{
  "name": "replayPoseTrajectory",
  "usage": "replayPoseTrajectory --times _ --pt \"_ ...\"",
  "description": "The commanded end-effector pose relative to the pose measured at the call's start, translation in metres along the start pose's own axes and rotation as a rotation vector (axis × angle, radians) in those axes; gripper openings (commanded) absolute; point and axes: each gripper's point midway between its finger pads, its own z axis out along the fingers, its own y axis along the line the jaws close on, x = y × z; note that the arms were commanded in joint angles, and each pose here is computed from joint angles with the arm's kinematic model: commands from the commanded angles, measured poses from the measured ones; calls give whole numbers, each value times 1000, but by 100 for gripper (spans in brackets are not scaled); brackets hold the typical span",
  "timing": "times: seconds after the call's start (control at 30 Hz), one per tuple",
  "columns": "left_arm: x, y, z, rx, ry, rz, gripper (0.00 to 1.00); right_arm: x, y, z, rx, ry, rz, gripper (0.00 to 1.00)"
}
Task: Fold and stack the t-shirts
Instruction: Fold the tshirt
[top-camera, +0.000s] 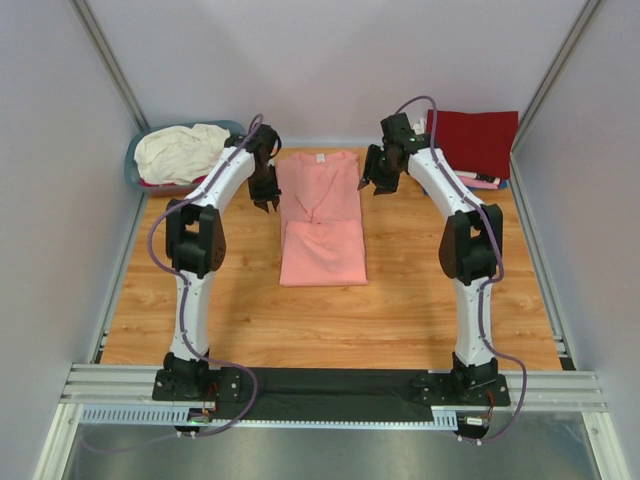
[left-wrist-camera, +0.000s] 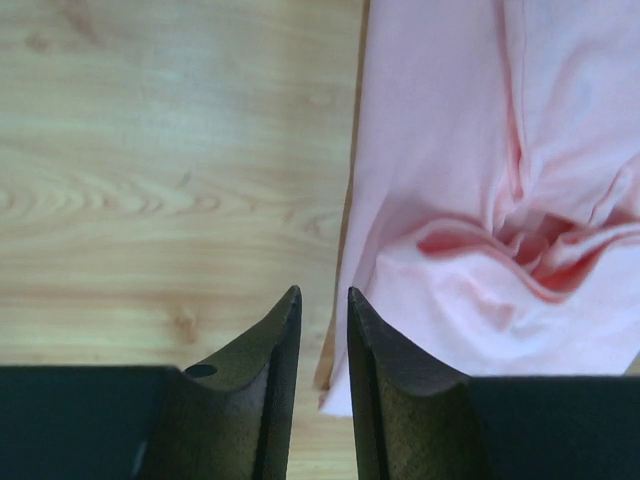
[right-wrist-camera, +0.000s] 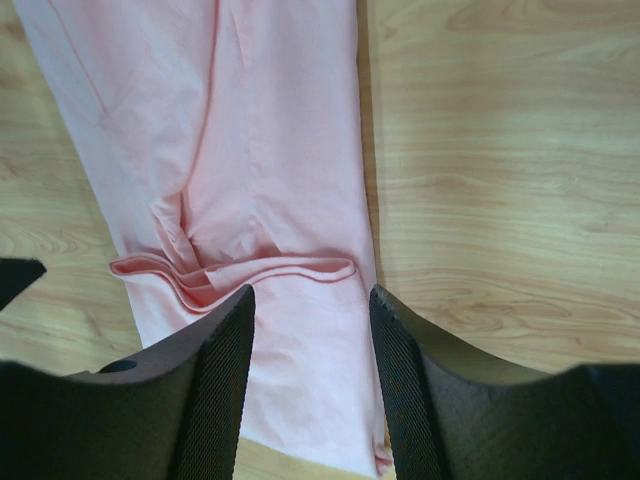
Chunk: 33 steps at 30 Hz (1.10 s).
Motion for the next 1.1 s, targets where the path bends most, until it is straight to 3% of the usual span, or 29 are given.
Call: replayPoseTrajectory --times 0.0,0.17,0.2,0.3,0.4,0.73,1.07 --pt "13 -33 -47 132 -126 69 33 24 30 -33 -110 -9 -57 49" --pt "68 -74 -39 299 -83 172 33 108 48 -25 -315 167 -83 41" --pt "71 -80 -36 320 -86 179 32 111 55 -24 -365 161 -87 33" --pt "100 -90 -15 366 -2 176 32 144 37 -10 -359 248 -55 19" --pt "125 -80 9 327 56 159 31 164 19 2 -309 281 -39 14" --pt "193 -34 51 182 198 133 28 225 -17 9 -276 345 15 7" --pt "226 -30 32 144 185 205 26 276 -43 -10 -233 352 14 5"
